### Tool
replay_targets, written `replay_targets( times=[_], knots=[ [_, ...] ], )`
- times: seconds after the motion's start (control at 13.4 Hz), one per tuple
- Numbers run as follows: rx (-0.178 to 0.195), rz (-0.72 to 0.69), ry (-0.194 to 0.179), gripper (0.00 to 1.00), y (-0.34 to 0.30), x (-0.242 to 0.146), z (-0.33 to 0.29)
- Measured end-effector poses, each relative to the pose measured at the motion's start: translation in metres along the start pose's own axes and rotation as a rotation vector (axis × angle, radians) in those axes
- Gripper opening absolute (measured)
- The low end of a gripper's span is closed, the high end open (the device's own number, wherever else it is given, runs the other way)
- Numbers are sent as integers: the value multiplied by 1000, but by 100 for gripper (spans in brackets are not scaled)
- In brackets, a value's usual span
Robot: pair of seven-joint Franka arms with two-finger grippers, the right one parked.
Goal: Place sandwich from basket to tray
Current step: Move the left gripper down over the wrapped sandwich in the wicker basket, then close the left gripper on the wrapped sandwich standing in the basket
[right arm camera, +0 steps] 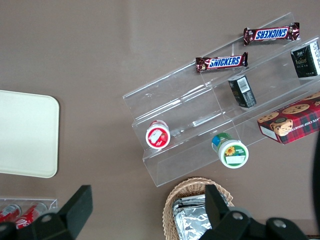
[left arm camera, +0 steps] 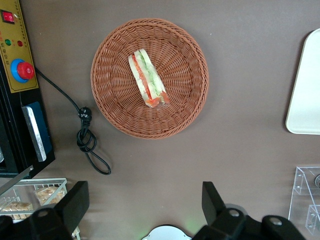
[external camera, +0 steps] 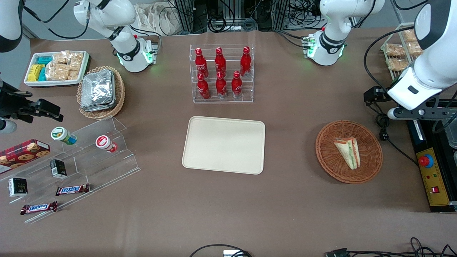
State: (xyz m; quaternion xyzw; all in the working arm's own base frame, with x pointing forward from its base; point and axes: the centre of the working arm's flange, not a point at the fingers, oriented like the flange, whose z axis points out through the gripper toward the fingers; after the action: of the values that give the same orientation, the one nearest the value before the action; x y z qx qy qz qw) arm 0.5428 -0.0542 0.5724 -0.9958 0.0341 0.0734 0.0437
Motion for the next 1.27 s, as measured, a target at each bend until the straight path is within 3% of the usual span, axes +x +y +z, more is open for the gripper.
replay_targets(
  times=[0.15,0.89,1.27],
  knots=[
    [-5,-25,-8,100,-14,9,11],
    [-18,-117,-139,100,-23,98,170],
    [-17,-196,-161,100,-18,120,226]
  ],
)
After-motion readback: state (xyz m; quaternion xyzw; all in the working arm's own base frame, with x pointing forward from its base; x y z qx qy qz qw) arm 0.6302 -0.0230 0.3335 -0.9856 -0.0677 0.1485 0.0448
